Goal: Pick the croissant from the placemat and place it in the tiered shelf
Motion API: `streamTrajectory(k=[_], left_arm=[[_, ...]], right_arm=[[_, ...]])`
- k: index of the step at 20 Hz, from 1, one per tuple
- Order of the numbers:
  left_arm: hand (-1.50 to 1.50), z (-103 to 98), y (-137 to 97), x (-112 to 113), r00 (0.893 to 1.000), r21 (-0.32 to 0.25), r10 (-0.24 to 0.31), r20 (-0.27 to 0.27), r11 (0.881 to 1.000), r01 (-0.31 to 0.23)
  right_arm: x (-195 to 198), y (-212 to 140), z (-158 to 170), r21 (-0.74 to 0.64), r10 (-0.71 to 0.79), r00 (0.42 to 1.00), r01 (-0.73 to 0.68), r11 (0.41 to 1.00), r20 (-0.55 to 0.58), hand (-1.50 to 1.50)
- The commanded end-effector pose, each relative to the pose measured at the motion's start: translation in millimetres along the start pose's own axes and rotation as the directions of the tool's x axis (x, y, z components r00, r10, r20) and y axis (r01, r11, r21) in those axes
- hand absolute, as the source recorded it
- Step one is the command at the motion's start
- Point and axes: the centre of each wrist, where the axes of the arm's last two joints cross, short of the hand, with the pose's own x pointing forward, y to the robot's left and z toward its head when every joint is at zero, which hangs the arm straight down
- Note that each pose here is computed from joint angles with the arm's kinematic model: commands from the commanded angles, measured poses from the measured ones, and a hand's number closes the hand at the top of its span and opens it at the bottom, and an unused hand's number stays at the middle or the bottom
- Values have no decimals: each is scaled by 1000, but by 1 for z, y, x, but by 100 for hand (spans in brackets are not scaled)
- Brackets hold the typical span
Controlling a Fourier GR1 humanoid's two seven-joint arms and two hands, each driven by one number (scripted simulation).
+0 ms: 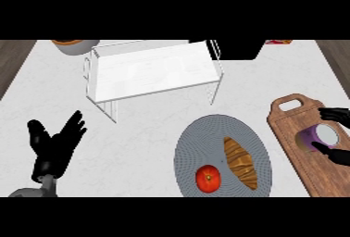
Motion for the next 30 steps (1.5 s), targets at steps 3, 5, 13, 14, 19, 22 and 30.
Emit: streamTrajectory(k=[3, 5, 13, 14, 19, 22, 30], left_arm=[[0, -4, 5, -15, 1000, -25, 2, -25, 1000, -3], [0, 0, 8, -24, 1000, -10, -4, -26, 1000, 3], [0, -4, 4, -11, 999, -21, -16, -42, 1000, 16], [0, -4, -1, -12, 1000, -21, 8, -30, 1000, -9], [0, 10, 2, -10, 1000, -30, 5, -6, 1000, -5], [0, -6, -17, -12, 1000, -34, -6, -16, 999, 5], [0, -6, 3, -1, 1000, -34, -3, -19, 999, 2]], right_arm=[[12, -16, 9, 230, 34, 999, -38, 972, 18, -150], [18, -3, 31, 293, 43, 999, -44, 955, 9, -150], [104, 20, 2, 405, 251, 968, -218, 888, -28, -150], [115, 26, 12, 420, 263, 963, -218, 881, -52, -150], [148, 69, 8, 333, 320, 937, -260, 906, -139, -150], [161, 104, 0, 289, 392, 906, -337, 896, -159, -150], [157, 145, 5, 407, 507, 828, -388, 827, -240, -150]])
